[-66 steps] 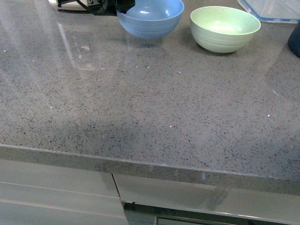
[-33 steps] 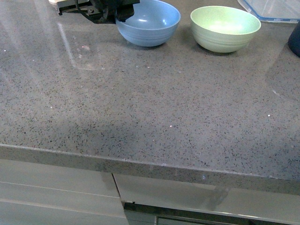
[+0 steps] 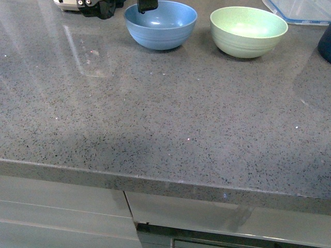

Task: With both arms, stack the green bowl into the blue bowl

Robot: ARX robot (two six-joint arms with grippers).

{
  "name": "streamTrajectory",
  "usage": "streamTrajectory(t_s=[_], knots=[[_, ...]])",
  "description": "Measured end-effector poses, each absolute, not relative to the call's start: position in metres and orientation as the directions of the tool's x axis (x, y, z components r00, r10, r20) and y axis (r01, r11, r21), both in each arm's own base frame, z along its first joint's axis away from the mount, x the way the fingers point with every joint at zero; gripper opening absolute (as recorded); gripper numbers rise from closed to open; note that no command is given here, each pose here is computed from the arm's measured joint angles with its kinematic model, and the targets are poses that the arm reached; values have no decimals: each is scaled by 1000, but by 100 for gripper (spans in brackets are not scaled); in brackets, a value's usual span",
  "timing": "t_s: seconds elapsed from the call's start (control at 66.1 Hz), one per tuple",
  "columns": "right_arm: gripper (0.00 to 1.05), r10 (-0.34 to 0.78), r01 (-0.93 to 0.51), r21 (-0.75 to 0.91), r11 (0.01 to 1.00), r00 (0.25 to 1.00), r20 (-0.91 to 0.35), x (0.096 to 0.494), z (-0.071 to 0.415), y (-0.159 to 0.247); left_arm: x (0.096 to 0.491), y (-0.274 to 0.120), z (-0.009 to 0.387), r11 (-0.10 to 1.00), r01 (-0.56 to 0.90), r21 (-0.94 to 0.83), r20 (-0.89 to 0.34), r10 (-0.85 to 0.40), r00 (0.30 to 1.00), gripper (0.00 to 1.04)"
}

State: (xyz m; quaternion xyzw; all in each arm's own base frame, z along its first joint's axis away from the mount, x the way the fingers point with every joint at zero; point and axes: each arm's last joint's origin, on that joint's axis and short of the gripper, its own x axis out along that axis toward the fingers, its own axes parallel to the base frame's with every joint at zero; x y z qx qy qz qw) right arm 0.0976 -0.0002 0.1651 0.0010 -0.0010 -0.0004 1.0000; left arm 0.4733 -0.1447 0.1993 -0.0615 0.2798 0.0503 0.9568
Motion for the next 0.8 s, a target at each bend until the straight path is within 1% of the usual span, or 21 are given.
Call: streamTrajectory(t_s=[0.061,0.106,0.151,0.227,0.257,0.318,0.439,0.514,0.651,0.726,0.802], knots=[[95,-1,1,2,1000,1000,2,98,165,0,471,-143,204,990,-118,-74,-524,62,850,66],[95,-1,1,2,1000,1000,2,98,165,0,467,-141,211,993,-109,-53,-497,69,865,77],[95,-1,1,2,1000,1000,2,98,165,0,464,-140,215,993,-105,-48,-481,69,874,82],[95,-1,1,2,1000,1000,2,98,165,0,454,-134,228,994,-104,-39,-446,76,892,97],[95,-1,1,2,1000,1000,2,98,165,0,448,-132,233,994,-105,-40,-435,78,897,100],[95,-1,1,2,1000,1000,2,98,165,0,435,-126,244,993,-108,-48,-416,79,906,97],[95,-1,1,2,1000,1000,2,98,165,0,405,-112,260,991,-126,-48,-394,97,914,98],[95,-1,1,2,1000,1000,2,98,165,0,378,-100,265,988,-150,-35,-394,125,911,98],[95,-1,1,2,1000,1000,2,98,165,0,341,-85,253,980,-198,32,-400,194,896,98],[95,-1,1,2,1000,1000,2,98,165,0,317,-78,242,970,-223,94,-380,242,893,98],[95,-1,1,2,1000,1000,2,98,165,0,301,-74,235,964,-229,138,-380,265,886,98]])
